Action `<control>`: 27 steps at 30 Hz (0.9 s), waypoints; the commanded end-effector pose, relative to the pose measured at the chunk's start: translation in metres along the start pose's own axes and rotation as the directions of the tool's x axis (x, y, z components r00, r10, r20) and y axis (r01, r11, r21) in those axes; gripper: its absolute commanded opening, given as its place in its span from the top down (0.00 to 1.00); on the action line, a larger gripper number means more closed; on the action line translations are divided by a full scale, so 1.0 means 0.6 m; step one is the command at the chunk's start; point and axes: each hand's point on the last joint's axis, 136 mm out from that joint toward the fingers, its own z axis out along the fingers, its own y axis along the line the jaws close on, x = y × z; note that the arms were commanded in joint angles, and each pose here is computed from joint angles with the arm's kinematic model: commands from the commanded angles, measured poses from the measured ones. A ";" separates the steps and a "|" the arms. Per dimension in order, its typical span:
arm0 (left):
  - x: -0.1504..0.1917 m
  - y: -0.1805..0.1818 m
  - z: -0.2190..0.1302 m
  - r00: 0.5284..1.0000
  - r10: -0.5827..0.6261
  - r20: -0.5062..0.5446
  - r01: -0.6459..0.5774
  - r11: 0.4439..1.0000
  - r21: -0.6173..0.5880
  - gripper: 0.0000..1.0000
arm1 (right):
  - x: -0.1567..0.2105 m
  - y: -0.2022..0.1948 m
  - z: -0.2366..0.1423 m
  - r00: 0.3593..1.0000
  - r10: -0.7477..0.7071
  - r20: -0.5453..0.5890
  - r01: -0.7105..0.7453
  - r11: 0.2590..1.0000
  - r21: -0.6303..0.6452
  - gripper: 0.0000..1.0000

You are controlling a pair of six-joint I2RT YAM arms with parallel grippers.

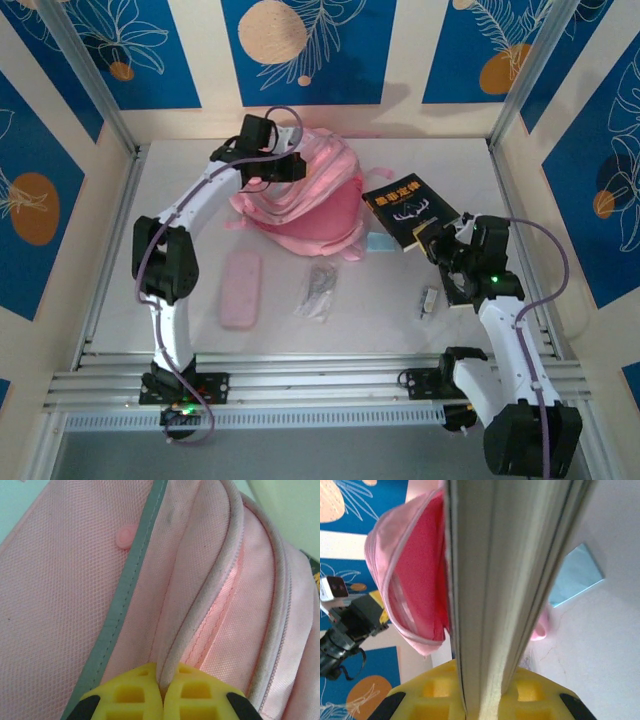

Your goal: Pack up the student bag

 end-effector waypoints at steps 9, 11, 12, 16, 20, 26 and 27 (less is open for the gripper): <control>-0.063 -0.064 -0.035 0.987 -0.122 0.100 0.092 0.961 0.259 1.00 | 0.048 0.137 0.121 0.973 -0.217 -0.075 0.197 0.957 -0.213 1.00; -0.062 -0.062 -0.035 0.986 -0.136 0.099 0.105 0.957 0.272 1.00 | 0.055 0.156 0.155 0.964 -0.251 -0.089 0.223 0.943 -0.249 1.00; -0.062 -0.062 -0.035 0.986 -0.137 0.099 0.106 0.956 0.274 1.00 | 0.059 0.161 0.169 0.960 -0.262 -0.098 0.231 0.939 -0.256 1.00; -0.059 -0.056 -0.037 0.984 -0.147 0.104 0.114 0.956 0.270 1.00 | 0.080 0.192 0.255 0.935 -0.322 -0.150 0.267 0.916 -0.300 1.00; -0.059 -0.049 -0.044 0.981 -0.152 0.118 0.117 0.958 0.261 1.00 | 0.094 0.196 0.351 0.933 -0.321 -0.165 0.261 0.916 -0.305 1.00; -0.064 -0.036 -0.057 0.975 -0.168 0.144 0.127 0.959 0.254 1.00 | 0.127 0.217 0.468 0.926 -0.288 -0.242 0.200 0.922 -0.333 1.00; -0.065 -0.033 -0.058 0.974 -0.170 0.149 0.129 0.959 0.251 1.00 | 0.128 0.210 0.487 0.933 -0.265 -0.245 0.189 0.937 -0.293 1.00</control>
